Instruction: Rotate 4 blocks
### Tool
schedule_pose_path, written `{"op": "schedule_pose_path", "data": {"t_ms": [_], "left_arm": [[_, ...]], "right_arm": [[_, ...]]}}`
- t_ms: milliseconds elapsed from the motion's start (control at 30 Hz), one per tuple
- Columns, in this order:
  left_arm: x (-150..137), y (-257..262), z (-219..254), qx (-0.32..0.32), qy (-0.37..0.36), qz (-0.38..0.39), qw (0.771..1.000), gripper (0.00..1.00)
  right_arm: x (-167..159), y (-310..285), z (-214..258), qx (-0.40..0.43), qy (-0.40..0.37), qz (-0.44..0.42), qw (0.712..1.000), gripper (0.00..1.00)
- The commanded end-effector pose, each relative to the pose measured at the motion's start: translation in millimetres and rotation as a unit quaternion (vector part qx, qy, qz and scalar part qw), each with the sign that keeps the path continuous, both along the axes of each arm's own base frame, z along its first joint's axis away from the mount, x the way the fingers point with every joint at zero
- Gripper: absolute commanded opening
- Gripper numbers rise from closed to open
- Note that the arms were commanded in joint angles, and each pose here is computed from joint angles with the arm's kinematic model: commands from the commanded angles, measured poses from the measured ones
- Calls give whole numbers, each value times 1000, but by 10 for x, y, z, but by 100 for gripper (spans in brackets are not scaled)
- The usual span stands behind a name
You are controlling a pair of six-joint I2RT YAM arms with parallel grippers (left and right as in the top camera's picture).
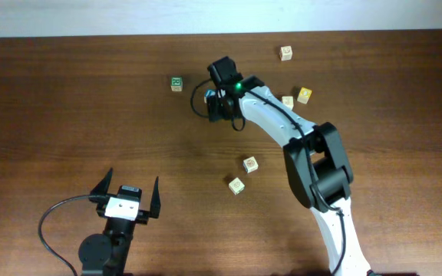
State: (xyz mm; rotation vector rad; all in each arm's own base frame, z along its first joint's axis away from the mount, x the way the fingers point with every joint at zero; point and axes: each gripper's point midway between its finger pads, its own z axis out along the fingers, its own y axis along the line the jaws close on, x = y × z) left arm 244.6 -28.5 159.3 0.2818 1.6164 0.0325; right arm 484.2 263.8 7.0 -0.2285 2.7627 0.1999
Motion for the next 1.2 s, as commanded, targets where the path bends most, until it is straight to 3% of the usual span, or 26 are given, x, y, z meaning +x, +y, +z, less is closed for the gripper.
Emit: {"op": "schedule_pose_path", "data": {"t_ms": [0,100,333,433,600,867,1100,1167], "left_arm": [[-2,6,-11,7,0,2,1000,99],[-2,6,-11,7,0,2,1000,99],[-2,6,-11,7,0,2,1000,99],[-2,6,-11,7,0,2,1000,99],[-2,6,-12,7,1,2,1000,99],[-2,6,-12,7,1,2,1000,99],[-2,6,-13,7,1,2,1000,99],[-2,6,-13,7,1,2,1000,99]], "right_arm": [[-10,-52,-61,-19,1,17,1000,54],[23,-42,-26,-17,-7,16,1000,40],[93,-124,36,-40,-28,7,999,29],[-50,-18,160,-9,0,25,1000,31],[-663,282,331,83,132,70,985,31],[-1485,472,104,29,236,88,967,31],[-1716,517,-13,-2,251,71,965,36],[-1698,504,19,-1,251,69,966,47]]}}
